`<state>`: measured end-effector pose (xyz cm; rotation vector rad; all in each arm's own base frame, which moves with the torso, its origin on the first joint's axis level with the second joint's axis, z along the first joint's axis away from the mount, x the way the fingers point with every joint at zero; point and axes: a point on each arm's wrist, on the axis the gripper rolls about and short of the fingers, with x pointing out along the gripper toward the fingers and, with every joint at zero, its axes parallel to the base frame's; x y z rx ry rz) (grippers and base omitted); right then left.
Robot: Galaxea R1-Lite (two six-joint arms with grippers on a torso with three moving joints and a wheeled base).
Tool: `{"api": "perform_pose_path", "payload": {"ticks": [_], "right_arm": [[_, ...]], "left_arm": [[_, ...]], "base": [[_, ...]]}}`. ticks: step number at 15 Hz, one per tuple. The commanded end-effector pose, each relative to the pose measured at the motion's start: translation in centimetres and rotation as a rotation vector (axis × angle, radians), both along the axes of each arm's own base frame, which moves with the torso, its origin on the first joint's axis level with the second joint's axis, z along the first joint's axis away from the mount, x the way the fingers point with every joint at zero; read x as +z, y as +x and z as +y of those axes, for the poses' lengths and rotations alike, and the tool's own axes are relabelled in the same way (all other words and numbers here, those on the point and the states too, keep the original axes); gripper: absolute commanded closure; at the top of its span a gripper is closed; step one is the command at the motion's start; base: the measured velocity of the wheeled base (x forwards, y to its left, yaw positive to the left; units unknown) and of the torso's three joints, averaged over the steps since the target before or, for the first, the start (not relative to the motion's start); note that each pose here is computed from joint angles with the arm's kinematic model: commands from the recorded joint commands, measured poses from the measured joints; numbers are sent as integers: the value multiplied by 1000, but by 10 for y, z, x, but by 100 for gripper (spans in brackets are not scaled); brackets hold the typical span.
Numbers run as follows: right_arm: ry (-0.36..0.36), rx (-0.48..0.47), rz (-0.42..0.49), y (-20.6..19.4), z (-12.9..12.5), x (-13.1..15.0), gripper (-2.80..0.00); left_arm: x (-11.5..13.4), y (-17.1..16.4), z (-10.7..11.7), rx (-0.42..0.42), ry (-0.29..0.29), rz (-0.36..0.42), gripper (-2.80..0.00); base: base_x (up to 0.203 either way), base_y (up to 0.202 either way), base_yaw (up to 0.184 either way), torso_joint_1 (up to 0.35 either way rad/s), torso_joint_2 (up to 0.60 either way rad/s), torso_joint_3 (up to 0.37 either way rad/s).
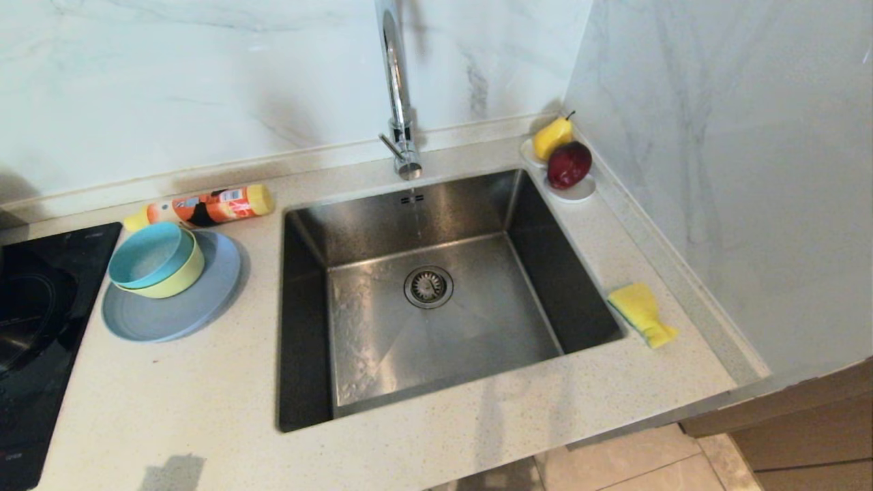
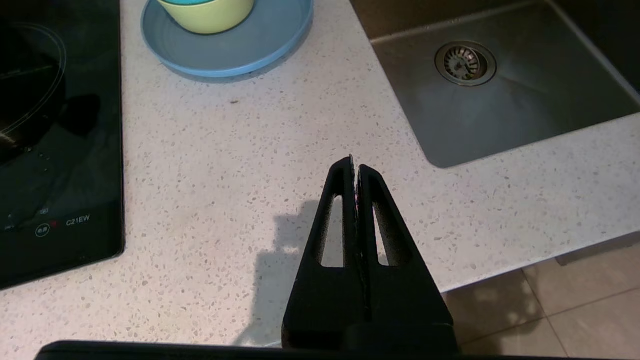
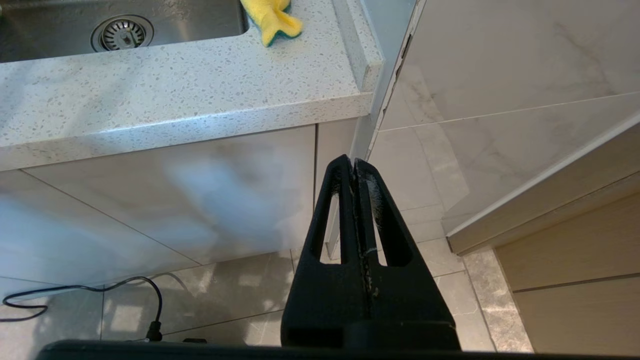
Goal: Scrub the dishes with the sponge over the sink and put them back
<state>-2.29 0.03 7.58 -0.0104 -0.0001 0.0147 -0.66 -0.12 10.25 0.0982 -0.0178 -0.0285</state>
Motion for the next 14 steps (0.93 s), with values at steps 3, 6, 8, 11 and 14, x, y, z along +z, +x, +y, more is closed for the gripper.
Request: {"api": "perform_pose_path", "payload": {"ticks": [3,6,8,11,14], "right_arm": [[0,1,2,0,0,0,0],[0,1,2,0,0,0,0],[0,1,0,0,0,0,0],[-2,1,2,0,0,0,0],[0,-1,2,0,0,0,0]], "left_arm": [[-29,-14,1,4,-14,-20,0],[-26,-14,1,4,-26,-61,0],[-26,-14,1,4,-24,-61,0],[-26,-14,1,4,-24,-61,0],[-26,-14,1,4,-25,-61,0]], "base": [[0,0,0,0,0,0],[0,0,0,0,0,0],[0,0,0,0,0,0],[0,0,0,0,0,0],[0,0,0,0,0,0]]}}
